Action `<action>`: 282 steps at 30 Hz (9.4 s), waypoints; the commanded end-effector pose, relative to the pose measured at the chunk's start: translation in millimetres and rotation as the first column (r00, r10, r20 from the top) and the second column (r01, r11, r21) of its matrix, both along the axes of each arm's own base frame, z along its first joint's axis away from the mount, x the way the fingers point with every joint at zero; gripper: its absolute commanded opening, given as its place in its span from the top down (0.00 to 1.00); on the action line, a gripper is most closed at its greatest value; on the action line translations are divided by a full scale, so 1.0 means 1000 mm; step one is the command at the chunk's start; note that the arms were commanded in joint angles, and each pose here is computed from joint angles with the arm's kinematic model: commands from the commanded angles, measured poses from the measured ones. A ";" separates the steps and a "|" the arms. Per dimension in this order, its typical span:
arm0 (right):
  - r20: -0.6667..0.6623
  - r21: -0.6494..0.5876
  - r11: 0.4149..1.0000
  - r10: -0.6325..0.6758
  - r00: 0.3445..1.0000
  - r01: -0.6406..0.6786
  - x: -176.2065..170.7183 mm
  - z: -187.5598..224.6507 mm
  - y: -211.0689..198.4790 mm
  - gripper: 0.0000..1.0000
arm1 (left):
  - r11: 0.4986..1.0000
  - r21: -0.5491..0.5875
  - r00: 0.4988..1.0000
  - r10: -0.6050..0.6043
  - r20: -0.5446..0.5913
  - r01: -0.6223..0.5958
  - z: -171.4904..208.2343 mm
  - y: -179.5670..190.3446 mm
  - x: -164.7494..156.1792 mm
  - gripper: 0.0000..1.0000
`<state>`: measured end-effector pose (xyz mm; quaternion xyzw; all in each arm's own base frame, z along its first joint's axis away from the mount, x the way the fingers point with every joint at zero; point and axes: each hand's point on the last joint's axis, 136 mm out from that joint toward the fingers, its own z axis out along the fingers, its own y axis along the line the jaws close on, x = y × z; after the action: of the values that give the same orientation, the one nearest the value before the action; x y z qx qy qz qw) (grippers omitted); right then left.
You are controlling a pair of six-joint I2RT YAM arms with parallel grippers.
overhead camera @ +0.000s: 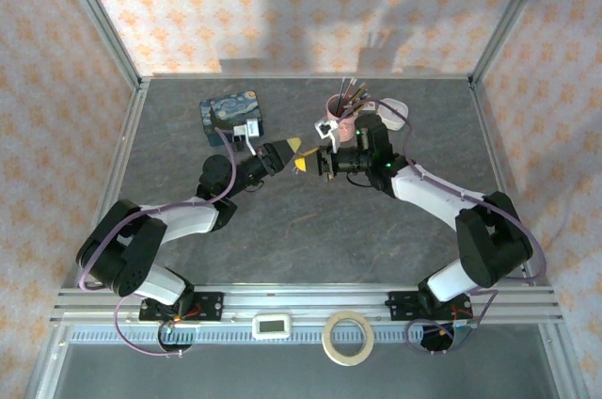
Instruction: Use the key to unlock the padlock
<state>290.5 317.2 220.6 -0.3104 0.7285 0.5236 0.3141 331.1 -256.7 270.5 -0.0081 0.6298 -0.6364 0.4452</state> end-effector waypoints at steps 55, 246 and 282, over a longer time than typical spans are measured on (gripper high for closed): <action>0.232 0.122 0.985 -0.146 0.962 0.120 0.006 0.022 0.003 0.81 | 0.987 -0.033 0.942 0.143 -0.305 -0.160 -0.014 0.016 0.010 1.00; -0.051 -0.070 0.950 -0.307 0.950 0.304 0.034 -0.055 -0.016 1.00 | 0.692 0.702 0.706 0.581 -0.405 -0.167 -0.247 0.168 0.065 1.00; -0.363 0.075 0.965 -0.209 0.908 0.252 0.022 -0.117 0.041 1.00 | 0.983 0.092 0.834 0.185 -0.520 -0.160 -0.134 0.065 0.046 1.00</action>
<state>307.2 347.1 87.5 -0.0902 0.7930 0.5505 0.2449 377.9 -183.6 103.2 -0.2570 0.7661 -0.5152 0.2857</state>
